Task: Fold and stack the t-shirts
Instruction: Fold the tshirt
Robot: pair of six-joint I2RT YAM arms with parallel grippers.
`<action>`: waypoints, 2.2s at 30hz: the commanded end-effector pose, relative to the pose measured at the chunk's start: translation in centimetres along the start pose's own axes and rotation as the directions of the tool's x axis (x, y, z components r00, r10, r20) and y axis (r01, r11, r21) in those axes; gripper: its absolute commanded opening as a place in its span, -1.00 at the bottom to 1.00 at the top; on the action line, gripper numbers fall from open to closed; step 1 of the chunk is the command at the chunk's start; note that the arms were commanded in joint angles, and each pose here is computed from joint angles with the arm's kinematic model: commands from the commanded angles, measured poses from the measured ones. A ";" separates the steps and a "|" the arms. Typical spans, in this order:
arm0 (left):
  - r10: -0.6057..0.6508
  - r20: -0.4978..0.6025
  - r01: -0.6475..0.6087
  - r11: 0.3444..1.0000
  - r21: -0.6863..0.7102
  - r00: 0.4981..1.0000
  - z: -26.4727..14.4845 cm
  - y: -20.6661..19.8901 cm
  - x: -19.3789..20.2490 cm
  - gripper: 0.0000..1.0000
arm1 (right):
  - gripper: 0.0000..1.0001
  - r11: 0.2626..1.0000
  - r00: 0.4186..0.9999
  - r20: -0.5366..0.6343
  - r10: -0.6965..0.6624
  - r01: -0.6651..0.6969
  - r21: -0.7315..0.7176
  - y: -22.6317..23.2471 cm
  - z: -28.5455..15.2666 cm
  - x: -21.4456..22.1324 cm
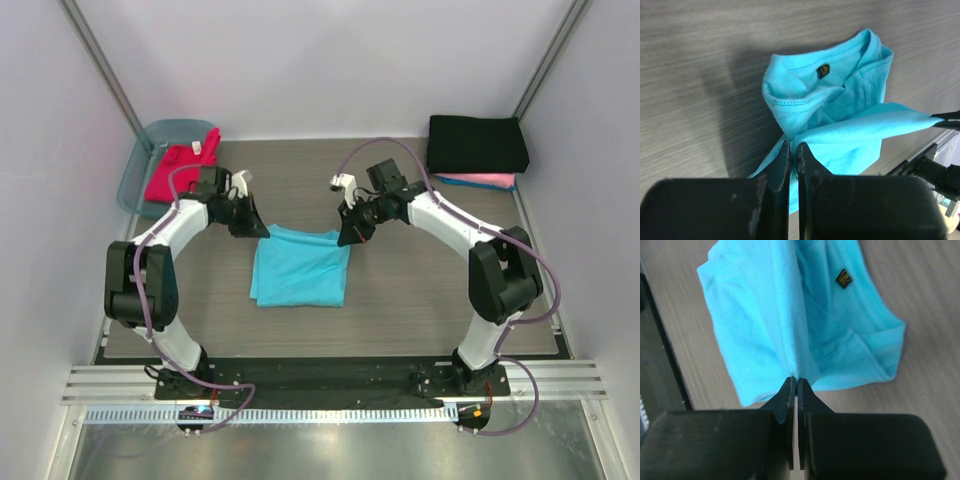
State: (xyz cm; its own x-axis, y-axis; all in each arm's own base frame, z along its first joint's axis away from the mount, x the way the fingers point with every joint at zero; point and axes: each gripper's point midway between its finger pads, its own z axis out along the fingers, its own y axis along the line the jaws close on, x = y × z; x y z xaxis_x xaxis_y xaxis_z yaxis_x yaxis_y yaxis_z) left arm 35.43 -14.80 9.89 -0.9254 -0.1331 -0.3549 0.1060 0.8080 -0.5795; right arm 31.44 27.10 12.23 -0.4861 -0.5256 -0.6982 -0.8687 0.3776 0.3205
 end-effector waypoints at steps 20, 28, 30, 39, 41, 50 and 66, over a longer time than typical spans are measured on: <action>0.115 0.082 -0.118 0.993 0.030 0.990 3.4 -1.6 -8.5 -0.99 | -0.98 0.986 0.998 0.043 0.039 -0.045 0.160 -7.5 -0.5 -1.7; 0.123 0.092 -0.130 0.989 0.076 0.988 0.4 -4.2 -7.2 -1.00 | -0.97 0.990 0.995 0.093 0.038 -0.050 0.135 -5.2 -2.6 -3.8; 0.113 0.086 -0.120 0.989 0.088 0.990 -0.3 -4.6 -6.1 -1.00 | -0.97 0.991 0.994 0.101 0.029 -0.041 0.127 -3.9 -3.3 -4.0; 0.072 0.073 -0.082 0.986 0.146 0.995 -3.6 -5.9 -0.7 -1.00 | -0.97 0.999 0.999 0.043 0.028 -0.029 0.031 3.7 -4.6 0.1; 0.050 0.062 -0.060 0.986 0.158 0.997 -4.0 -6.0 0.4 -0.99 | -0.97 0.999 0.999 0.015 0.046 -0.046 -0.004 5.5 -4.3 1.6; -0.050 0.006 0.048 0.977 0.208 0.999 -6.5 -6.9 6.1 -0.99 | -0.97 0.998 0.999 -0.001 0.051 -0.051 -0.038 9.5 -5.9 4.6; -0.104 0.043 0.095 0.979 0.180 0.994 -6.7 -5.6 5.1 -1.00 | -0.97 0.999 1.000 0.021 -0.008 0.007 0.042 7.7 -5.9 2.8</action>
State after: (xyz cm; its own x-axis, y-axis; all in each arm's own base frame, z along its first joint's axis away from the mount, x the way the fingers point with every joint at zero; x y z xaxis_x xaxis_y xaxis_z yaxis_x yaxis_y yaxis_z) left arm 24.89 -16.60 14.84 -0.9450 -0.2078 -0.2525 0.0515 0.6679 -0.7425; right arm 20.88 23.81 16.02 -0.5062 -0.5062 -0.6982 -0.8575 0.3815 0.3452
